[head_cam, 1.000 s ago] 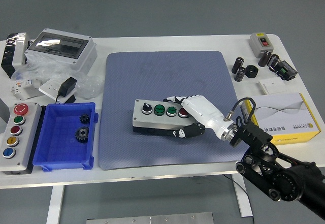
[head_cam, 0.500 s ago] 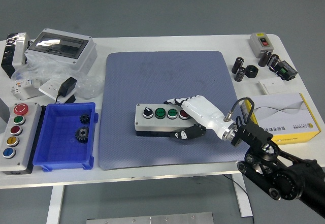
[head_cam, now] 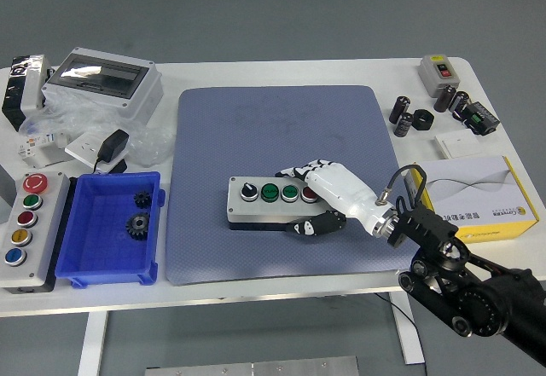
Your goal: Pick up the button,place it on the desk,press the button,press the button
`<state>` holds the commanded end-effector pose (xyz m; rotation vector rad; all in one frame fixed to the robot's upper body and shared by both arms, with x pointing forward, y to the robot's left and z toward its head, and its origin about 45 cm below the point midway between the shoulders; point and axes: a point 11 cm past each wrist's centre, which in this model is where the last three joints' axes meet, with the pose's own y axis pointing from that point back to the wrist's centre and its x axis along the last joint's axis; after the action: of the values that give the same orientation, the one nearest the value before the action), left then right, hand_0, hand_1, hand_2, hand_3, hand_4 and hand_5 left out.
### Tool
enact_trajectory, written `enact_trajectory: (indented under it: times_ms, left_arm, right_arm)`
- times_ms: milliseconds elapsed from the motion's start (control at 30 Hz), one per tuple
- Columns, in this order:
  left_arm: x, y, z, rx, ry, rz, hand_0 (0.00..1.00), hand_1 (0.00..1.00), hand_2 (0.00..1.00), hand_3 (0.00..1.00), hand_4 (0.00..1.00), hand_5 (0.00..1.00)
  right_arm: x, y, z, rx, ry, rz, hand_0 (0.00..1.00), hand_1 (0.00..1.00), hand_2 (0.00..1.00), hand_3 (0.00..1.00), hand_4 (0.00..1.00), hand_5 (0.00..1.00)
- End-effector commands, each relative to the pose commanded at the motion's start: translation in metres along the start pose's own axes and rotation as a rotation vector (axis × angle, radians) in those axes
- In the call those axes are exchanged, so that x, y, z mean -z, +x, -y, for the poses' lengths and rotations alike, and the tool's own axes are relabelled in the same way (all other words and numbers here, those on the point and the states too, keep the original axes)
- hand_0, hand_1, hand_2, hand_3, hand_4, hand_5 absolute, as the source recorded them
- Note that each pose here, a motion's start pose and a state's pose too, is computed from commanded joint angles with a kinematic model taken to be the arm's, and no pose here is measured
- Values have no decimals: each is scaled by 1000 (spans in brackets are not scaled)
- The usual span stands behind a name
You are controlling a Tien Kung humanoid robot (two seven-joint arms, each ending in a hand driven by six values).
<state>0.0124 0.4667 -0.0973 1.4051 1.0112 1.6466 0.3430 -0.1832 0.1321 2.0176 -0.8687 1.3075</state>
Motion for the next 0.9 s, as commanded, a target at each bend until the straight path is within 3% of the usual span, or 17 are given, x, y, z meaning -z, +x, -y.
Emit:
enact_trajectory:
  times_ms: [167,200,367,400,767,800,900]
  left_arm:
    - [0,0,0,-1,0,-2,624,671,662,742,724,296]
    - [0,0,0,-1,0,-2,622,670,633,731,723,297]
    - [0,-1,0,-1,0,-3,622,670,633,731,723,297]
    - [0,-1,0,-1,0,-3,619,671,627,733,722,296]
    - [0,-1,0,-1,0,0,619,670,628,733,722,297]
    - [1,-1,0,0,0,0,619,667,628,732,722,297]
    - [1,-1,0,0,1,0,619,667,628,732,722,297]
  right_arm:
    - [2,-2,-1,4,1,7,853,780,763,759,364,2]
    - [2,-2,-1,4,2,10,881,813,811,849,500,11]
    - [4,-1,-1,6,0,31,881,813,811,849,500,11]
    - [4,-1,-1,6,-1,34,890,824,838,916,545,18]
    - [5,-2,-1,13,-7,53,875,824,849,930,557,10]
    - [5,-2,-1,14,-7,56,876,828,861,940,603,28]
    - [5,-1,-2,17,-6,63,876,828,861,940,603,28]
